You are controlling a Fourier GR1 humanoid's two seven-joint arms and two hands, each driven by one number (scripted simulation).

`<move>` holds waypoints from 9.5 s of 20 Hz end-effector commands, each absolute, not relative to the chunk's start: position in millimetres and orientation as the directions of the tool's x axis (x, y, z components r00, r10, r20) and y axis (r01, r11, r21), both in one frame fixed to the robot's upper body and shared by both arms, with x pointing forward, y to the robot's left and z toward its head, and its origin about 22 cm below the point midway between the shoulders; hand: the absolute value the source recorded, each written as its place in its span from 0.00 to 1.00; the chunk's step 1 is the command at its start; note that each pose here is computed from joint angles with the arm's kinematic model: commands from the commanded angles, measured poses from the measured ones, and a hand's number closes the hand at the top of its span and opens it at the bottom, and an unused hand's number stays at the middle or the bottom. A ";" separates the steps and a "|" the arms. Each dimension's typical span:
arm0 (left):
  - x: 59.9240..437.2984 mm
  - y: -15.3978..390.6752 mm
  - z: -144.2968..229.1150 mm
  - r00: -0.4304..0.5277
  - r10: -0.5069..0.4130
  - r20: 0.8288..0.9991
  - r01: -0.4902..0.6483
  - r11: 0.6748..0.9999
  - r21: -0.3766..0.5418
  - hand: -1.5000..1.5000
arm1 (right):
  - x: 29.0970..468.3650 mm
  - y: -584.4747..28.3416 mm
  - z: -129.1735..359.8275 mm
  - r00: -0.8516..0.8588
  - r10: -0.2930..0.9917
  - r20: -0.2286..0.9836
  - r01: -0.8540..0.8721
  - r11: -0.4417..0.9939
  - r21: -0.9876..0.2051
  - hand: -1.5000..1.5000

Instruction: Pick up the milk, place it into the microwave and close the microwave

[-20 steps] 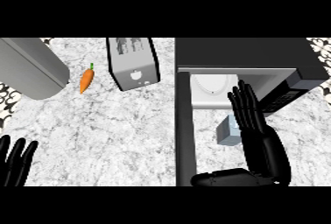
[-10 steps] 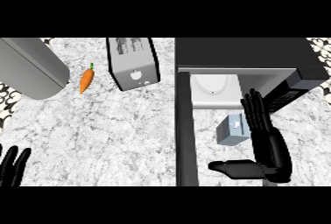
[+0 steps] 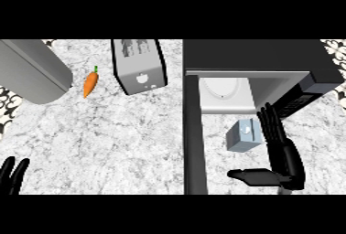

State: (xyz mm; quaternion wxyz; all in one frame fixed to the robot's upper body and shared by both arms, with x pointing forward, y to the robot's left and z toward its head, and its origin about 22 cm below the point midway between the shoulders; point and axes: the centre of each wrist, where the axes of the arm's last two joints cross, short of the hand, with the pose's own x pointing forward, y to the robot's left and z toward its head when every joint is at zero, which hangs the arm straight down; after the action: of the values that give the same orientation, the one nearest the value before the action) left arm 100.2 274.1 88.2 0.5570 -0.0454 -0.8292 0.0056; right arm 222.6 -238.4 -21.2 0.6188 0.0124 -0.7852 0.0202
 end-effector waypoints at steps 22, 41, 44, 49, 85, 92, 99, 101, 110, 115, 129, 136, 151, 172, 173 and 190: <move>89.9 263.7 92.5 -0.378 0.083 0.922 0.070 0.996 -0.061 0.00 | 277.7 -280.9 -88.2 -0.180 0.224 0.958 0.096 0.973 -0.209 0.00; 86.5 281.7 81.9 -0.355 0.096 0.930 0.096 0.993 -0.066 0.00 | 268.6 -274.7 -125.3 -0.285 -0.128 0.950 -0.271 0.961 0.048 1.00; 90.2 280.4 75.0 -0.355 0.090 0.931 0.065 0.995 -0.071 0.00 | 271.9 -283.9 -114.7 -0.374 0.045 0.926 -0.080 0.993 -0.081 1.00; 86.2 286.4 81.0 -0.364 0.106 0.925 0.067 0.994 -0.087 0.00 | 249.8 -289.4 -117.3 -0.368 -0.024 0.930 -0.009 1.000 0.022 1.00; 88.2 303.8 78.4 -0.334 0.111 0.936 0.065 0.993 -0.095 0.00 | 334.7 -240.8 5.7 -0.372 0.167 0.913 0.044 0.986 -0.163 1.00; 94.7 300.1 67.7 -0.320 0.136 0.938 0.113 0.988 -0.105 0.00 | 383.3 -245.0 14.7 -0.355 0.191 0.915 0.039 0.981 -0.190 1.00; 108.8 307.2 78.8 -0.348 0.144 0.926 0.149 0.984 -0.097 0.00 | 391.5 -232.3 21.3 -0.402 0.278 0.872 0.115 0.961 -0.253 1.00; 111.1 308.4 71.4 -0.343 0.157 0.926 0.159 0.981 -0.108 0.00 | 396.4 -230.6 31.6 -0.411 0.279 0.868 0.126 0.960 -0.249 1.00; 125.0 298.9 73.0 -0.347 0.167 0.923 0.199 0.975 -0.101 0.00 | 388.6 -256.2 24.9 -0.413 0.409 0.814 0.258 0.909 -0.327 1.00; 125.1 298.3 78.4 -0.353 0.151 0.923 0.211 0.974 -0.078 0.00 | 380.5 -254.9 12.8 -0.378 0.397 0.837 0.427 0.876 -0.223 1.00; 138.4 293.2 84.7 -0.358 0.081 0.930 0.241 0.971 0.008 0.00 | 360.1 -279.5 -7.4 -0.364 0.665 0.652 0.608 0.700 -0.374 0.00; 144.5 286.7 82.5 -0.345 0.080 0.935 0.272 0.962 0.019 0.00 | 353.7 -259.0 -27.5 -0.354 0.551 0.756 0.476 0.802 -0.362 0.00; 153.0 268.0 83.5 -0.354 0.060 0.933 0.264 0.964 0.038 0.00 | 423.4 -251.0 23.5 -0.165 0.493 0.854 0.377 0.832 -0.407 0.00; 159.9 232.1 70.3 -0.333 0.061 0.941 0.300 0.953 0.045 0.00 | 400.1 -266.1 -24.4 -0.218 0.352 0.910 0.253 0.921 -0.296 0.00; 150.5 233.8 62.9 -0.326 0.079 0.942 0.295 0.955 0.022 0.00 | 400.3 -259.2 -26.3 -0.194 0.345 0.918 0.236 0.925 -0.298 0.00; 186.3 187.6 37.4 -0.241 0.034 0.970 0.551 0.828 0.108 1.00 | 337.5 -261.2 -98.6 -0.251 0.123 0.960 0.076 0.991 -0.107 0.00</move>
State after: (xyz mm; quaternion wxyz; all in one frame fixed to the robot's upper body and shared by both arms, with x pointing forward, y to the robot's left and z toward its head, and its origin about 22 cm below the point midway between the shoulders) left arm 178.6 204.1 46.6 0.5870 -0.1805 -0.7676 -0.1834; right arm 363.0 -244.8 -75.8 0.5996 -0.0570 -0.7980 0.0207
